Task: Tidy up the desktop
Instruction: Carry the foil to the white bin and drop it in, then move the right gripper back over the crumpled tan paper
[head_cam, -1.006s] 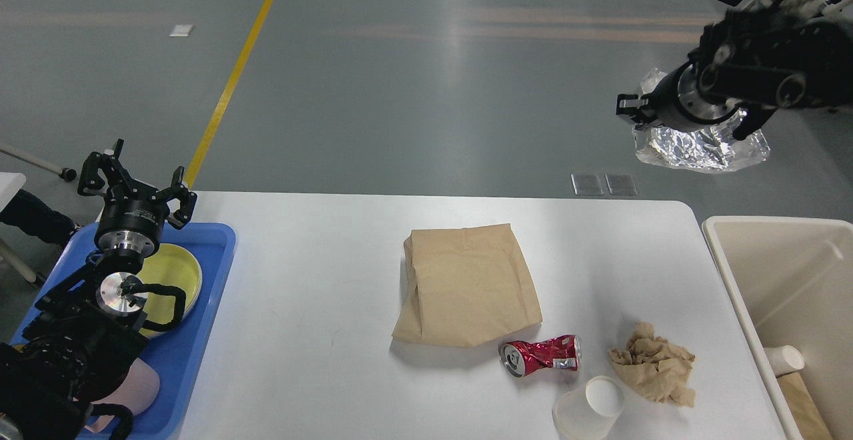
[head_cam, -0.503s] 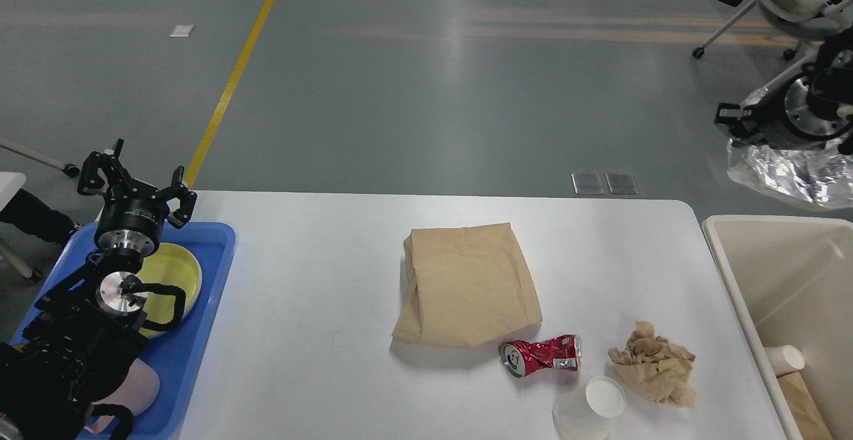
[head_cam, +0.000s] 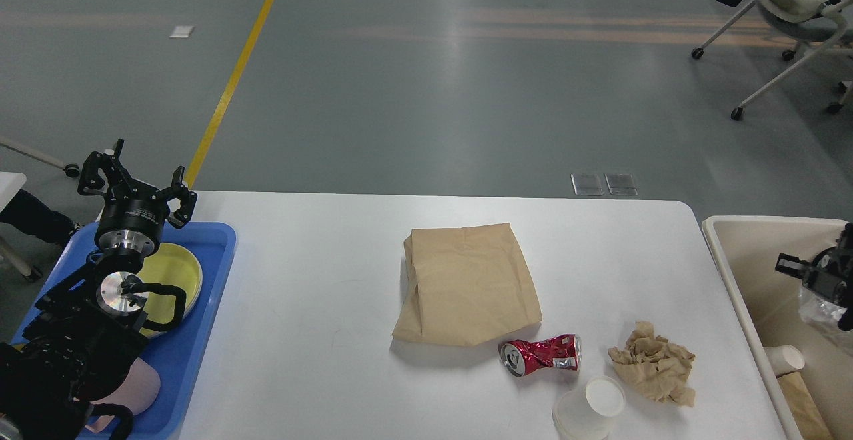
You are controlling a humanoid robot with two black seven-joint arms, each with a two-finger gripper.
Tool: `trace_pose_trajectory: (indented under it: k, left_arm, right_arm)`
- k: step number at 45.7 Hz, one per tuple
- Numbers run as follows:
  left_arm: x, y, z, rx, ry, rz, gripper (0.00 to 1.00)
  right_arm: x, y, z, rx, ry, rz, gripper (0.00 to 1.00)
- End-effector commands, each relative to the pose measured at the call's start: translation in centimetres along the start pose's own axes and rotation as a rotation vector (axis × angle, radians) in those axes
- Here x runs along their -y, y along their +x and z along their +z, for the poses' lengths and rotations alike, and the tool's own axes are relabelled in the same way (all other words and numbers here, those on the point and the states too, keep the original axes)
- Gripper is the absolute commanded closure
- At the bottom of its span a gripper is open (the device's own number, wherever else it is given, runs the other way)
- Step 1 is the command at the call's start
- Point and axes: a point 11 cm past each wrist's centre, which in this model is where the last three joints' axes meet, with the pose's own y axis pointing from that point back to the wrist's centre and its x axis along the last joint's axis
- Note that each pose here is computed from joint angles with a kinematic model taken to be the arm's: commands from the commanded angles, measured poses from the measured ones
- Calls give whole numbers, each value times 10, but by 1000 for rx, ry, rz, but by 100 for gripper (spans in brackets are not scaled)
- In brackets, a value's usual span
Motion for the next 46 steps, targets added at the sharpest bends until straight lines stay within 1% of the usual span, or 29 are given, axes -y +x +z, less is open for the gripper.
trace_pose_trajectory:
  k: [1,4,9,14,18,23,29,32,37,41,46]
  left_arm:
    - [0,0,0,0,0,0,4]
    - [0,0,0,0,0,0,4]
    - [0,0,0,0,0,0,4]
    - [0,0,0,0,0,0,4]
    - [0,0,0,0,0,0,4]
    - [0,0,0,0,0,0,4]
    - [0,0,0,0,0,0,4]
    - [0,0,0,1,0,1,4]
    - [0,0,0,0,0,0,4]
    - [0,0,0,1,0,1,4]
    - [0,0,0,0,0,0,4]
  right_arm:
    - [3,-11,0,-11,-3,-24,0]
    - [2,-12,-4,-16,3,-29,0]
    - [-4,-10,-23,-37,38,-39,0]
    - [-31,24,-51,-52,104,-24,0]
    - [-61,44,-77,-97,162,-47,0]
    - [-108,64,-118,-186,246,-58,0]
    - [-164,72,-154,-316,310,-116,0]
    - [-189,70,-167,-376,337,-167,0]
    - [-233,74,-178,-466,367,-228,0]
    - [-264,76,-178,-526,372,-281,0]
    - [-281,72,-172,-583,356,-372,0]
